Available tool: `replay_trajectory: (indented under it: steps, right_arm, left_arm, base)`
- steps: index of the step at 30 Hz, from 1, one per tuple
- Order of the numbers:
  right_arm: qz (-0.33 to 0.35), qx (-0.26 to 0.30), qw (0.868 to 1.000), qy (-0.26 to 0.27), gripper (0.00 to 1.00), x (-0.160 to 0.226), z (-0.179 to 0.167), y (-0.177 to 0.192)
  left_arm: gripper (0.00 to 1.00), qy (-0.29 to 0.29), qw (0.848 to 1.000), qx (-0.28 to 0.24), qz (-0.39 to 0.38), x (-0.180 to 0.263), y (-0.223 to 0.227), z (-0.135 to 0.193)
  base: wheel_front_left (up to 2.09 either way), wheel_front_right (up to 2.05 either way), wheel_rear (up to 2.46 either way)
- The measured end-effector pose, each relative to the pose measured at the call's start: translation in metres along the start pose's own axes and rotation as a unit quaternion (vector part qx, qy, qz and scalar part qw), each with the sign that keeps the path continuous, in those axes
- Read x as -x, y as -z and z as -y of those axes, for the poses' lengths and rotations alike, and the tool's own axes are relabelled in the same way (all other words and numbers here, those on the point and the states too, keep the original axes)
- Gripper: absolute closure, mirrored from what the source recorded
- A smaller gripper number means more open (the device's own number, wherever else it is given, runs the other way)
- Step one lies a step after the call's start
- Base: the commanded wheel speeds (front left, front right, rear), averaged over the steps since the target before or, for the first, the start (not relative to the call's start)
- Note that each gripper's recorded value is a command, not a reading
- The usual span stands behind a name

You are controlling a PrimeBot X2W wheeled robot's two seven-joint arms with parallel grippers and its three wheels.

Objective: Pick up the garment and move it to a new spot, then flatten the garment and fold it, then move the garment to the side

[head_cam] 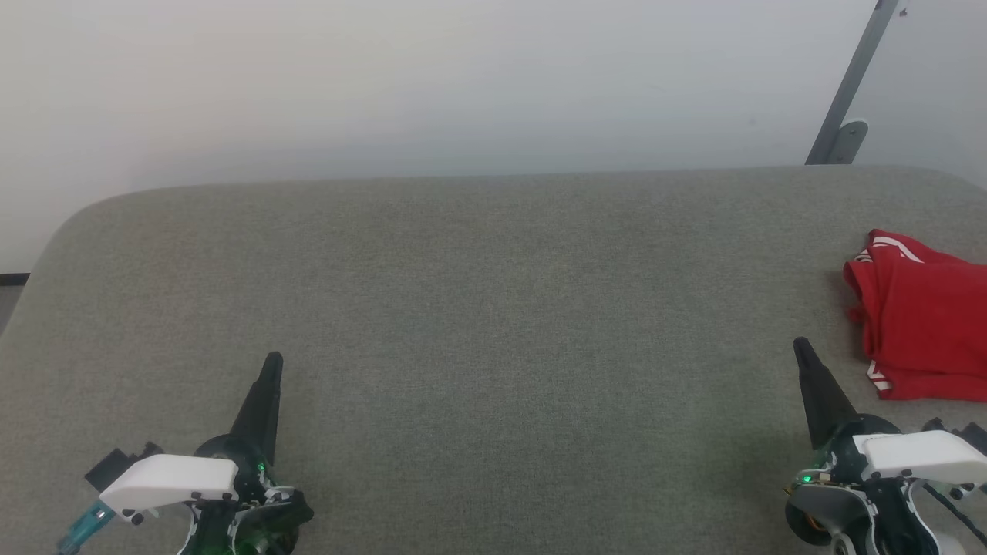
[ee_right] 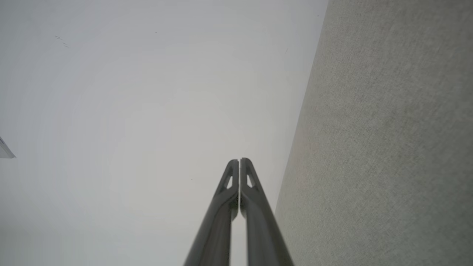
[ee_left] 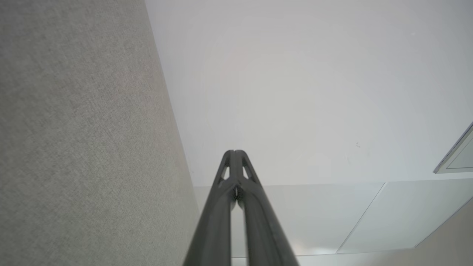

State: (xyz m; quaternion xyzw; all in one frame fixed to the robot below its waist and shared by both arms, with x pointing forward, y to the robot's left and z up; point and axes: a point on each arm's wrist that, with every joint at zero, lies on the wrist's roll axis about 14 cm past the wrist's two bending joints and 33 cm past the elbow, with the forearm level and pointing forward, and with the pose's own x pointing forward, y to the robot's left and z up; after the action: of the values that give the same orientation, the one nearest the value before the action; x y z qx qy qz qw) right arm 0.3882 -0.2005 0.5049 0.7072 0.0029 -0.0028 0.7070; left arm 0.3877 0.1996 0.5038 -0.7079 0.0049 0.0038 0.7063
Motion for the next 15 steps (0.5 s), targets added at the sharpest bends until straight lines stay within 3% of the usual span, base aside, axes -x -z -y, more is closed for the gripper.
replay_trajectory:
  steps: [15]
  right_arm:
    - [0.0,0.0,1.0,0.0,1.0,0.0,-0.0001,0.0001]
  left_arm:
    - [1.0,0.0,1.0,0.0,0.0,0.0,0.0,0.0]
  base:
    - [0.0,0.0,0.0]
